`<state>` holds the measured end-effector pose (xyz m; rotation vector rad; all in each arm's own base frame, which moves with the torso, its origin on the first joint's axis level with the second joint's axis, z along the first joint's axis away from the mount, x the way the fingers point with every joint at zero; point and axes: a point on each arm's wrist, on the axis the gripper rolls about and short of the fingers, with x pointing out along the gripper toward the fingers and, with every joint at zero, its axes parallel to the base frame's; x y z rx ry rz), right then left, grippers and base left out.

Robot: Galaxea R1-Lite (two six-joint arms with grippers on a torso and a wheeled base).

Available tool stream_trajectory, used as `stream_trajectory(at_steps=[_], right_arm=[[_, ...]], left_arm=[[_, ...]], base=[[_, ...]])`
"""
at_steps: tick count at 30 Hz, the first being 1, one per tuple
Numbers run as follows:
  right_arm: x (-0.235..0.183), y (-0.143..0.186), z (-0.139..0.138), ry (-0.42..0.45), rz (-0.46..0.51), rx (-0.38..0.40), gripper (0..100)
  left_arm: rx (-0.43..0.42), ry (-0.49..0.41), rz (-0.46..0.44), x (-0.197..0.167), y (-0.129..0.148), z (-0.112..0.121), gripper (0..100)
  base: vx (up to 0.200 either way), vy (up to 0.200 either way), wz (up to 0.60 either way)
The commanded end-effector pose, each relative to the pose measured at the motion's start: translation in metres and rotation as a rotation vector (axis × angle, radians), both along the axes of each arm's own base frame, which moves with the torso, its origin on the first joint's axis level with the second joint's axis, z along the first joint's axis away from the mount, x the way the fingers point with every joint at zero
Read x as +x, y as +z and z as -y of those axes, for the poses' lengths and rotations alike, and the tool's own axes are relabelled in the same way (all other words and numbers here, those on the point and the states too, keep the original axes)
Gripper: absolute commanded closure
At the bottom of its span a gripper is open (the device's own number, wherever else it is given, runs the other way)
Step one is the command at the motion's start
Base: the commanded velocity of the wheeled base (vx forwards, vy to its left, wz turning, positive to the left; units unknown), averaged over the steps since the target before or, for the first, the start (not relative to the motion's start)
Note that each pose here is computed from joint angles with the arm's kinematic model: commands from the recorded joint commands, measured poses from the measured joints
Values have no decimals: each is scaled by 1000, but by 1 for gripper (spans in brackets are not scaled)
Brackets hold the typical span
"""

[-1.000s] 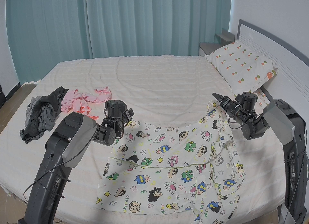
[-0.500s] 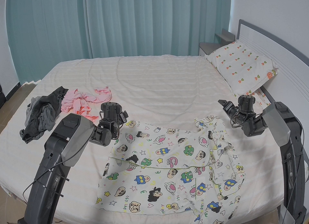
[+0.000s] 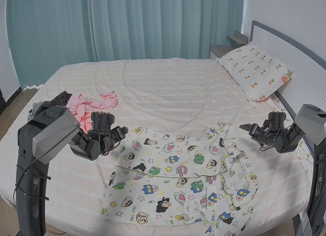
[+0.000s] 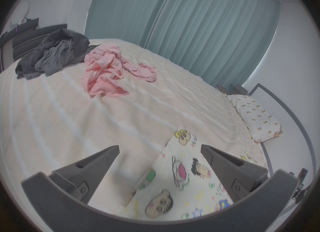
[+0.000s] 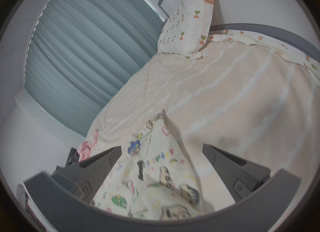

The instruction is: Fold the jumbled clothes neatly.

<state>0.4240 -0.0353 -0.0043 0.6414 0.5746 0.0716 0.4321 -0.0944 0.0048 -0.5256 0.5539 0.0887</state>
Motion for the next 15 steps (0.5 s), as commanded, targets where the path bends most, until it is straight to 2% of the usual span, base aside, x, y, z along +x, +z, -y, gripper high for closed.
stream_trajectory(at_steps=[1,5,8,15], right_arm=[[-87,-4,41,175,-71,-78,0],[-99,-13,40,224,-95,-106,0],[-106,-29,36,283,-130,-156,0],[-113,-40,21,352,-159,-175,0]], left_arm=[[-225,-50,-1,-100,48,-23,0],[-287,-48,-4,-113,45,-23,0],[-365,-57,-6,-124,40,-20,0],[-383,-93,-36,-128,25,-2,0]], base=[[0,0,0],[0,0,0],[0,0,0],[0,0,0]])
